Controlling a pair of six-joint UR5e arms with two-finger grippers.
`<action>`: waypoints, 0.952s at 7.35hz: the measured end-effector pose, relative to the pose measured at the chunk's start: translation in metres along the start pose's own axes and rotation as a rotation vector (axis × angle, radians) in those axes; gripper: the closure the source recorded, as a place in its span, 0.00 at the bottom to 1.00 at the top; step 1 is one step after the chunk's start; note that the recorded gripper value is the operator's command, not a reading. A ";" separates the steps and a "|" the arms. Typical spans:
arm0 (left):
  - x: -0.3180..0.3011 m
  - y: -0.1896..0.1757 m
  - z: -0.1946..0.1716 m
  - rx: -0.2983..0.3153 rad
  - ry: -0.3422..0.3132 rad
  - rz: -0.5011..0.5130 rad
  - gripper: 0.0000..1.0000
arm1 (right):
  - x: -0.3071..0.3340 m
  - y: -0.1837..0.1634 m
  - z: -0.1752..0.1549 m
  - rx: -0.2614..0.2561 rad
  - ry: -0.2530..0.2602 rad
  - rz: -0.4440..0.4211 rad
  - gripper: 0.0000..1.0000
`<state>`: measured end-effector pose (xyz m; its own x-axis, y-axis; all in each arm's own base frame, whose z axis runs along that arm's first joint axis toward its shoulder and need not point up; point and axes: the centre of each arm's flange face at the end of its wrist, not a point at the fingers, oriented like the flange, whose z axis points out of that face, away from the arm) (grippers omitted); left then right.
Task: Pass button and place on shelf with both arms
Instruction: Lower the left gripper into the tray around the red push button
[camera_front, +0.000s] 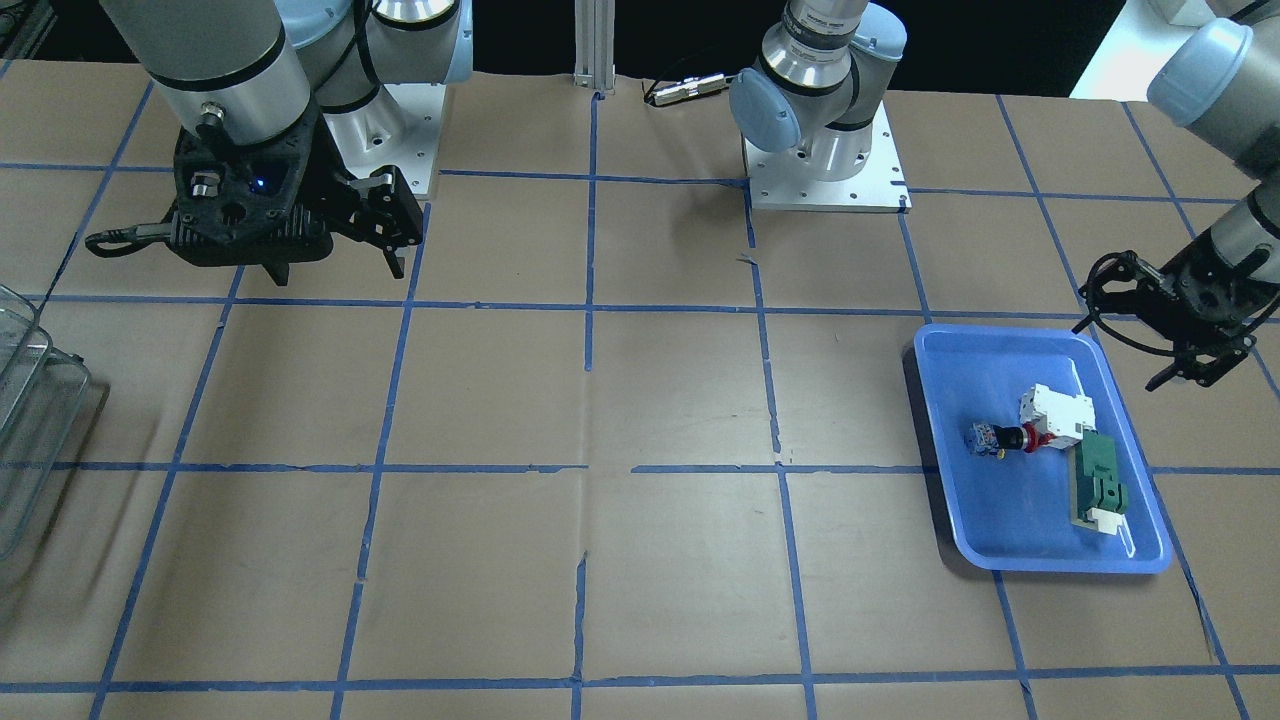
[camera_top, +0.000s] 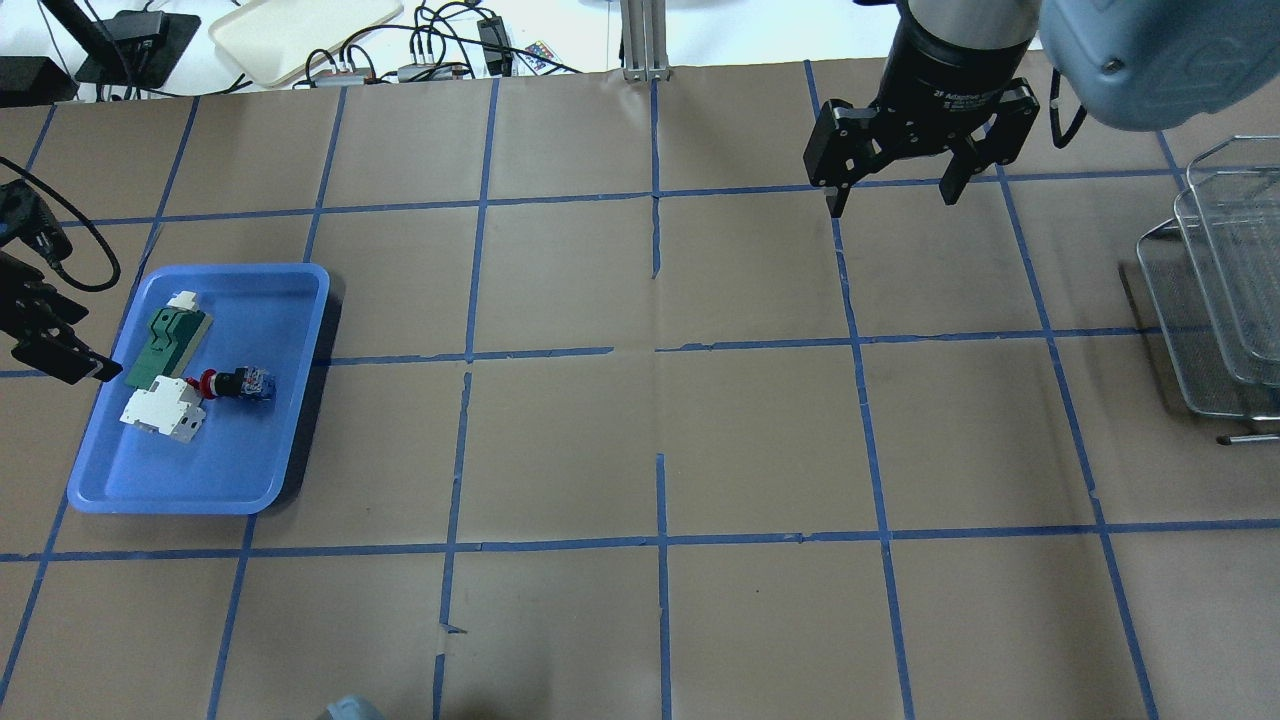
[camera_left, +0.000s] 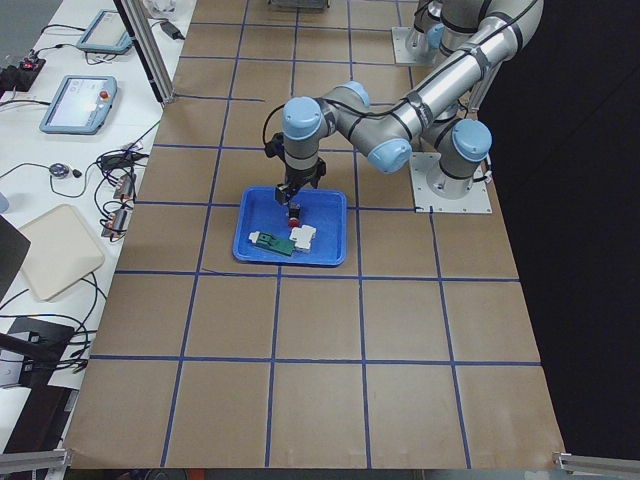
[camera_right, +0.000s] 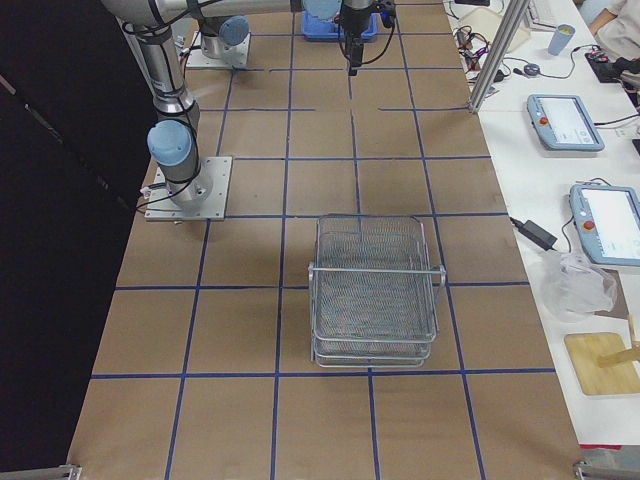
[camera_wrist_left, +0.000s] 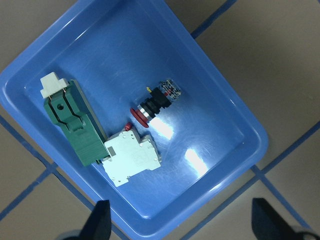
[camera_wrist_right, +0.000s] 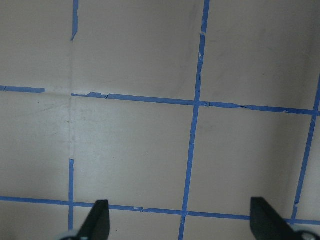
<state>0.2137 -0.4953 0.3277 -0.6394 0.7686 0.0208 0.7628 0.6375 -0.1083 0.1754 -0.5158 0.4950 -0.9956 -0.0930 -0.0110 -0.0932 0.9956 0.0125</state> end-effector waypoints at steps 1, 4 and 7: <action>-0.011 0.001 0.021 0.031 0.003 0.057 0.00 | 0.000 0.000 0.000 0.000 0.000 0.000 0.00; -0.036 0.005 0.077 0.070 0.014 0.263 0.00 | 0.000 0.000 0.001 -0.003 0.000 0.000 0.00; -0.042 0.007 0.114 0.080 0.047 0.375 0.00 | 0.000 0.000 0.002 -0.008 0.000 0.001 0.00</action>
<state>0.2355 -0.5292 0.2128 -0.3109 0.9504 0.0101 0.9317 0.3069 -0.1945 0.1755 -0.5160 0.4931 -0.9957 -0.0917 -0.0108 -0.0919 0.9956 0.0205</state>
